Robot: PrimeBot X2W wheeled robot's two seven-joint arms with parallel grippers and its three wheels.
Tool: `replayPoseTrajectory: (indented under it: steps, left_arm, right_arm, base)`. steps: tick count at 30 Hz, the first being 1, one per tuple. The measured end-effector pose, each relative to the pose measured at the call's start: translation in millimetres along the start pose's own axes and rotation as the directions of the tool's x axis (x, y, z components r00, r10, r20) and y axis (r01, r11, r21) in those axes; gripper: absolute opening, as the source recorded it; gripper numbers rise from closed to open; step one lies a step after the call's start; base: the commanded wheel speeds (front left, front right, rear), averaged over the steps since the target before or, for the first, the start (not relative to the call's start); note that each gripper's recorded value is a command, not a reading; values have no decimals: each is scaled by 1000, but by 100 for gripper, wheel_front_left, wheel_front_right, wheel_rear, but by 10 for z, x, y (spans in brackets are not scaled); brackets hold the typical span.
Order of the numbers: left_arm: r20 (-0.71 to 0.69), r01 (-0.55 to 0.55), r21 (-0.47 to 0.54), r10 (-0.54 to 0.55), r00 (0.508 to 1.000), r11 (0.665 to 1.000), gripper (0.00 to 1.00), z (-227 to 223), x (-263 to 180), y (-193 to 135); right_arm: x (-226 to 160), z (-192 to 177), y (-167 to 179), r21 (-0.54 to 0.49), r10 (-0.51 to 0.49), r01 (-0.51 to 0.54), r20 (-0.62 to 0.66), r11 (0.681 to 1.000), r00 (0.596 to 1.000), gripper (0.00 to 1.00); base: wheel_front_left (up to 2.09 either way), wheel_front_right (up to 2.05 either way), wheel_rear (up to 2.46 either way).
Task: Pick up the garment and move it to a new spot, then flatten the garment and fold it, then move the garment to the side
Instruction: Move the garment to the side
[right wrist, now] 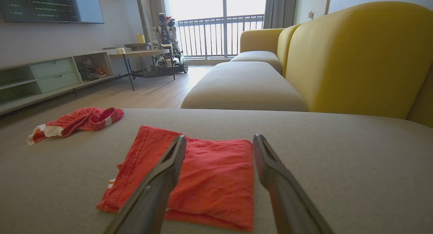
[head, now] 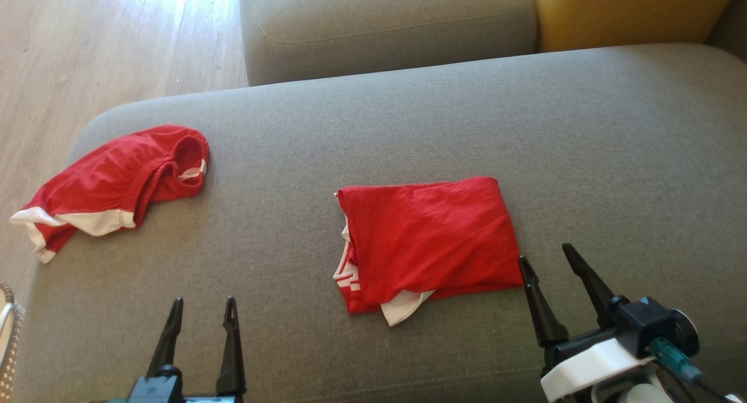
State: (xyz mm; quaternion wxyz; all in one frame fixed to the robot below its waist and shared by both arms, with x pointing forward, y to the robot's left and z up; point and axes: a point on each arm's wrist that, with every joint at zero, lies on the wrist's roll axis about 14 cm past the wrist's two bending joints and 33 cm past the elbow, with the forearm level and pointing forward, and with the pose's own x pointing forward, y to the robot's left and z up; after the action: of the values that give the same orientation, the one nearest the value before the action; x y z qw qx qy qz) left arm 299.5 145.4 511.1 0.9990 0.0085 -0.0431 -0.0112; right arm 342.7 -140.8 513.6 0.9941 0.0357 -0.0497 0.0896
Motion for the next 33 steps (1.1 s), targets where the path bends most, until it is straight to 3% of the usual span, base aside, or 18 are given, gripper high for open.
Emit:
replayPoseTrajectory:
  steps: [6, 11, 18, 33]
  left_arm:
    - [-14, -1, -3, 0, 1000, 1000, 100, -43, -30, -14]
    - [-39, -11, -4, 11, 999, 1000, 100, -111, -47, 5]
    - [-78, -9, -13, 8, 997, 1000, 100, -217, -55, -23]
    - [-107, -55, -41, 50, 993, 998, 100, -302, 134, 65]
  right_arm:
    - [15, -86, -29, 19, -9, 9, -26, 1000, 1000, 100]
    - [1, -489, -199, 111, -73, 90, -149, 990, 986, 100]
    - [560, -683, -204, 115, -53, 80, -220, 990, 974, 100]
    - [962, -1430, -214, 99, -36, 103, -526, 990, 850, 100]
  base:
    - [0, 0, 0]
    - [0, 0, 0]
    - [0, 0, 0]
    - [0, 0, 0]
